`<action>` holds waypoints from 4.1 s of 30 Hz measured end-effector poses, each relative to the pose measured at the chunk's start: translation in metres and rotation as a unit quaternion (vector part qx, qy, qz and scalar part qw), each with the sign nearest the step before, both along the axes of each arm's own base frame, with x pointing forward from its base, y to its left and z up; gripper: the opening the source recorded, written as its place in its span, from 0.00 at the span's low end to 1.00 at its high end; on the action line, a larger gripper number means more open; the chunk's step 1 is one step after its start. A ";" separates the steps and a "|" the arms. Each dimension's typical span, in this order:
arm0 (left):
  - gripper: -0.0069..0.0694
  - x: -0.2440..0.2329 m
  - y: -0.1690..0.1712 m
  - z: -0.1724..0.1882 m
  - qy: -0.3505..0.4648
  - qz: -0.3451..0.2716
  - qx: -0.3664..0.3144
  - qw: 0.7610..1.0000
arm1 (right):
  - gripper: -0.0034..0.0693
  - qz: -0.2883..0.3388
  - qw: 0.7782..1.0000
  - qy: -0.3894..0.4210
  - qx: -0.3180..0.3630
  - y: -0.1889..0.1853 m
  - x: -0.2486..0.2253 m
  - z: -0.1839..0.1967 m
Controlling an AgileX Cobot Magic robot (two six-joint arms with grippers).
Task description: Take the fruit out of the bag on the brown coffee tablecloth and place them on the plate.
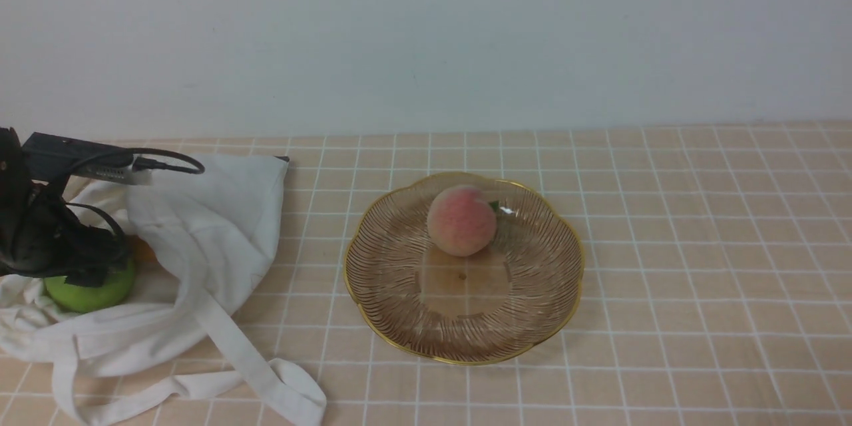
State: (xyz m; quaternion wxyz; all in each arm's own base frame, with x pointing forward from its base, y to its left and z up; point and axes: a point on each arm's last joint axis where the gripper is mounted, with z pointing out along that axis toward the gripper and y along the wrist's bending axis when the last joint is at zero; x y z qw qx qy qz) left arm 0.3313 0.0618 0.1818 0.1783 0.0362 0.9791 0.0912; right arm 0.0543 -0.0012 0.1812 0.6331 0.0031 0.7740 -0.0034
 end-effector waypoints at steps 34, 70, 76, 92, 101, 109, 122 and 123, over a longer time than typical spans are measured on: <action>0.95 -0.012 -0.035 0.030 -0.009 -0.045 0.007 0.999 | 0.03 0.000 1.000 0.000 0.000 0.000 0.000 0.000; 0.89 -0.050 -0.036 0.076 -0.002 0.031 0.010 0.999 | 0.03 0.000 1.000 0.000 0.000 0.000 0.000 0.000; 0.89 -0.087 -0.079 0.122 -0.047 -0.045 -0.083 0.994 | 0.03 0.000 1.000 0.000 0.000 0.000 0.000 0.000; 0.89 -0.044 -0.255 0.039 -0.122 -0.282 -0.195 0.931 | 0.03 0.000 1.000 0.000 0.000 0.000 0.000 0.000; 0.99 -0.035 -0.263 0.000 -0.081 -0.277 -0.180 0.940 | 0.03 0.000 1.000 0.000 0.000 0.000 0.000 0.000; 0.97 -0.047 -0.255 0.039 -0.111 -0.303 -0.176 0.930 | 0.03 0.000 1.000 0.000 0.000 0.000 0.000 0.000; 0.12 -0.154 -0.170 0.207 -0.306 -0.265 -0.229 0.885 | 0.03 0.000 1.000 0.000 0.000 0.000 0.000 0.000; 0.10 -0.165 -0.163 0.215 -0.320 -0.264 -0.231 0.880 | 0.03 0.000 1.000 0.000 0.000 0.000 0.000 0.000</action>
